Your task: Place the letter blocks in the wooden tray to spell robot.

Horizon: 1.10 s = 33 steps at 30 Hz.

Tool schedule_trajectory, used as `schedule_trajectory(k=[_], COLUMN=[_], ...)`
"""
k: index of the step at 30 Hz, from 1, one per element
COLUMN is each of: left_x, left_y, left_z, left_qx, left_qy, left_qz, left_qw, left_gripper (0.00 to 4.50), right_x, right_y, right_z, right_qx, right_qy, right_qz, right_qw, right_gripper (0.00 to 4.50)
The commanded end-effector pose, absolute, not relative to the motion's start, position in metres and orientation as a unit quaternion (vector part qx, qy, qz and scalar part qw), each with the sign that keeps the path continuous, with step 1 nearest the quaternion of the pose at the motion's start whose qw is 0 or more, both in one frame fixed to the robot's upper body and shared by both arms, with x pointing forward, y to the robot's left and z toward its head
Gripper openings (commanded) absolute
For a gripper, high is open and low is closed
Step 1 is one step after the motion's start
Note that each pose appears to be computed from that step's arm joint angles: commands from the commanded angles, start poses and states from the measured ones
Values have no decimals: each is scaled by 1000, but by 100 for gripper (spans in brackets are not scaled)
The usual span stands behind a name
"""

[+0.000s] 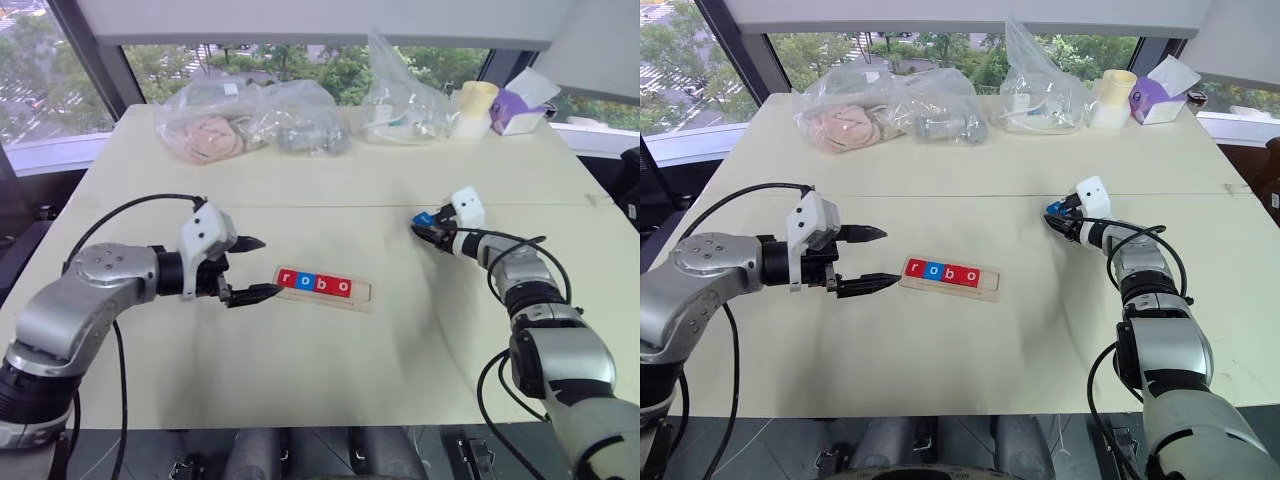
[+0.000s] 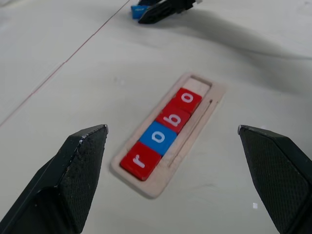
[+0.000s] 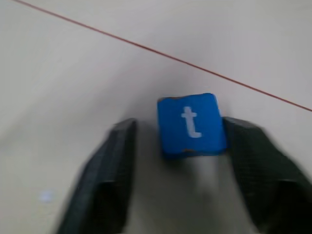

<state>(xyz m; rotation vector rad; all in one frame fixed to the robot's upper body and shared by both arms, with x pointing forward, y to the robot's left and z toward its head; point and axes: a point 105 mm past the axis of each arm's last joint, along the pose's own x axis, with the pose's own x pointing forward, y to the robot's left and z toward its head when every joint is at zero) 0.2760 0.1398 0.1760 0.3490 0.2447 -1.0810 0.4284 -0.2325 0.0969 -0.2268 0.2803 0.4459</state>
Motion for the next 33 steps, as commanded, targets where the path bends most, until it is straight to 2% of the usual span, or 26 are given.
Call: schedule_trajectory(k=[1,6,9,12,15,17,24,30,33], left_x=[272,271,274,273,268,267,274,276,277], left_y=[140,141,143,142,137,136,134,135,135], left_z=[188,187,192,191,188,184,178,175,174], left_qx=[173,172,175,181,198,199,191,189,188], left_qy=[95,93,86,87,98,104,106,109,109], left_qz=[-506,-502,-493,-497,-522,-532,-543,-545,-544], left_qw=[839,842,848,844,824,816,811,809,811], left_gripper=[450,450,450,450,450,450,450,450,450], right_x=[431,427,373,329,277,259,256,259,256], right_y=[-239,-251,-253,-242,-217,-211,-195,-166,-169], right_z=[103,133,140,128,93,83,88,95,88], right_qx=[-101,-39,-33,-20,10,17,28,52,46], right_qy=[130,59,44,88,166,189,189,196,218], right_qz=[200,169,93,44,29,10,-28,-8,-21], right_qw=[966,983,994,995,986,982,981,979,975], right_gripper=[116,116,116,116,116,116,116,116,116])
